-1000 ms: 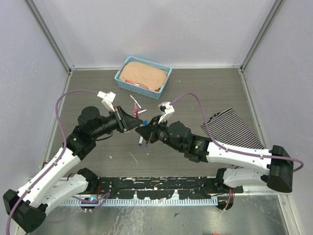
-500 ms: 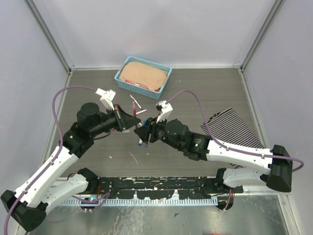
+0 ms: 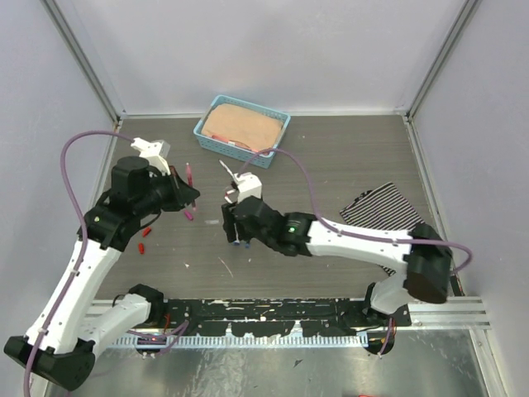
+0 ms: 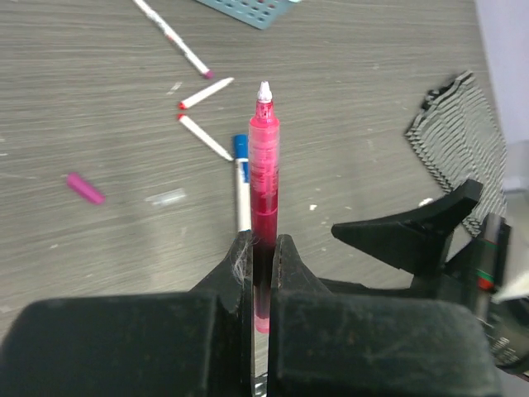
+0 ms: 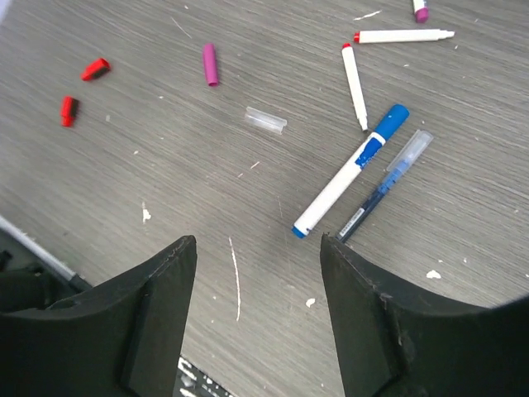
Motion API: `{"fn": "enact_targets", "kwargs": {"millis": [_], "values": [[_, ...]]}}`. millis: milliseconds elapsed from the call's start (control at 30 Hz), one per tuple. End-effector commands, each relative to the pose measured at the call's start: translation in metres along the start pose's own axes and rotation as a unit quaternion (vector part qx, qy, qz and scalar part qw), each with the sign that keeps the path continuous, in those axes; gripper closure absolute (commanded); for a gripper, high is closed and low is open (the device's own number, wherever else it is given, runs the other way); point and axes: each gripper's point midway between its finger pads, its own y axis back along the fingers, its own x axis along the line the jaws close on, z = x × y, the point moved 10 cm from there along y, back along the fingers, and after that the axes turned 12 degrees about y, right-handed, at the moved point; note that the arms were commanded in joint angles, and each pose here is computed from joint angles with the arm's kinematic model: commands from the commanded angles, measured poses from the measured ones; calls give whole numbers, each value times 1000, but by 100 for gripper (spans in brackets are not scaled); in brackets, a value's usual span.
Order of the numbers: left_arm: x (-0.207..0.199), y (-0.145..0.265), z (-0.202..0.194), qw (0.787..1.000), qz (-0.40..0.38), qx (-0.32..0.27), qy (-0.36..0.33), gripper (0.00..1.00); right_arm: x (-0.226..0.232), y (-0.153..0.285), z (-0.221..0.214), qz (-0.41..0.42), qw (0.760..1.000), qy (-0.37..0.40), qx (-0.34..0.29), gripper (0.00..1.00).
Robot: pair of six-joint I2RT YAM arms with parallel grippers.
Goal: Insert the pens into the pen caps
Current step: Pick up the pen cap from the center of the board.
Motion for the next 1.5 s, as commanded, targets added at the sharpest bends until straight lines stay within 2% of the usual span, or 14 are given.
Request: {"fn": "enact_targets", "kwargs": {"millis": [0,100,367,533,967,1467], "values": [[7,36,8,995,54,-57,-57,100,14,-25,19,-26,999,-18,10,32],[10,52,8,992,62,-84,-74,100,20,-55,17,-29,998,-44,33,30],[23,68,-8,989,71,-101,-79,100,28,-124,9,-77,989,-79,94,27],[27,71,-12,989,75,-100,-84,100,25,-149,0,-108,984,-86,116,26],[31,72,-22,990,61,-92,-84,100,31,-180,-12,-125,979,-74,145,28],[28,72,-24,992,40,-89,-82,100,38,-196,-25,-136,974,-38,177,38]]}}
